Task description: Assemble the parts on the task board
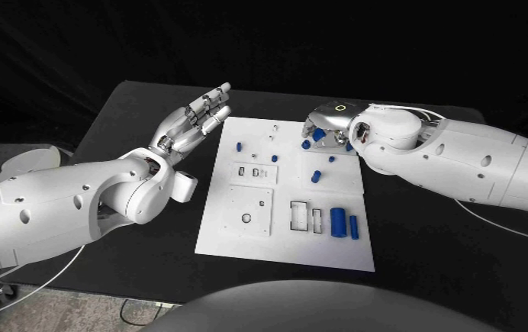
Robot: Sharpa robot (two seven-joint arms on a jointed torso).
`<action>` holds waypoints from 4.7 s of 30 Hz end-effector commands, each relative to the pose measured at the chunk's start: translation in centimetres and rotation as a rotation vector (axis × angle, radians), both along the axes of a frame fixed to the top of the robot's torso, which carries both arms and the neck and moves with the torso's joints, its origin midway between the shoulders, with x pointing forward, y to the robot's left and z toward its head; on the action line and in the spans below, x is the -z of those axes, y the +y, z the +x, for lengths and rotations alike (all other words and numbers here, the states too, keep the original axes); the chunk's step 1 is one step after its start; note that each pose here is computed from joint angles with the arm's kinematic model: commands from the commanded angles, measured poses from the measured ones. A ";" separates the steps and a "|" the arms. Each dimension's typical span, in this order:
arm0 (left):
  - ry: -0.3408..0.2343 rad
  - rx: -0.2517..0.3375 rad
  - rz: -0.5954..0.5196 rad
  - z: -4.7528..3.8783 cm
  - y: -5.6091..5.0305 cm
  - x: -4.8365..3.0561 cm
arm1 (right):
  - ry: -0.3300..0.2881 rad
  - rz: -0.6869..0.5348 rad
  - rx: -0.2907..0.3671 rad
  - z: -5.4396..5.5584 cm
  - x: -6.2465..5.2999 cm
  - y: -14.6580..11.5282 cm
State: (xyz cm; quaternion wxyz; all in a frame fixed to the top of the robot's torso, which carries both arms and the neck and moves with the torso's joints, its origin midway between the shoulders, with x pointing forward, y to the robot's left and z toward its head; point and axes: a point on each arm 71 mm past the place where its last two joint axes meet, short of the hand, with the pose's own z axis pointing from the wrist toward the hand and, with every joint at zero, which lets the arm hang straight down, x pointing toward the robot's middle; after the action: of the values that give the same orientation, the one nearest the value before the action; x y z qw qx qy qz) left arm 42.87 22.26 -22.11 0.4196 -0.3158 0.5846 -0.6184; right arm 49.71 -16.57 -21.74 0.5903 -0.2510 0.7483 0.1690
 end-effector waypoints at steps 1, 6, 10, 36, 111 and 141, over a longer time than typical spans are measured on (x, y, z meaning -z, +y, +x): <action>-0.002 0.031 -0.010 -0.04 -0.4 -0.09 | -0.026 0.003 -0.008 0.1 0.1 0.1; 0.002 0.035 -0.010 0.04 -0.4 -0.01 | -0.039 0.023 -0.012 0.3 0.4 0.1; 0.002 0.033 -0.011 0.17 -0.3 0.09 | -0.033 0.033 -0.007 0.5 0.7 0.1; 0.018 0.032 -0.020 0.46 -0.4 0.39 | 0.040 0.050 0.002 1.0 2.8 0.0; 0.042 0.051 -0.021 0.87 -1.2 0.82 | -0.020 0.212 0.061 5.8 2.0 5.6; 0.072 0.034 -0.038 1.12 -1.1 1.05 | 0.008 0.254 0.040 5.6 2.2 5.5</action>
State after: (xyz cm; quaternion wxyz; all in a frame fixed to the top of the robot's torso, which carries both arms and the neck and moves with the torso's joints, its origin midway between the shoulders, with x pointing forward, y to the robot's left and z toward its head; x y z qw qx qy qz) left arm 44.03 21.41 -23.22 0.3904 -0.3371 0.5942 -0.6172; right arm 55.51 -11.25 -23.89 0.6226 -0.1545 0.7279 0.2422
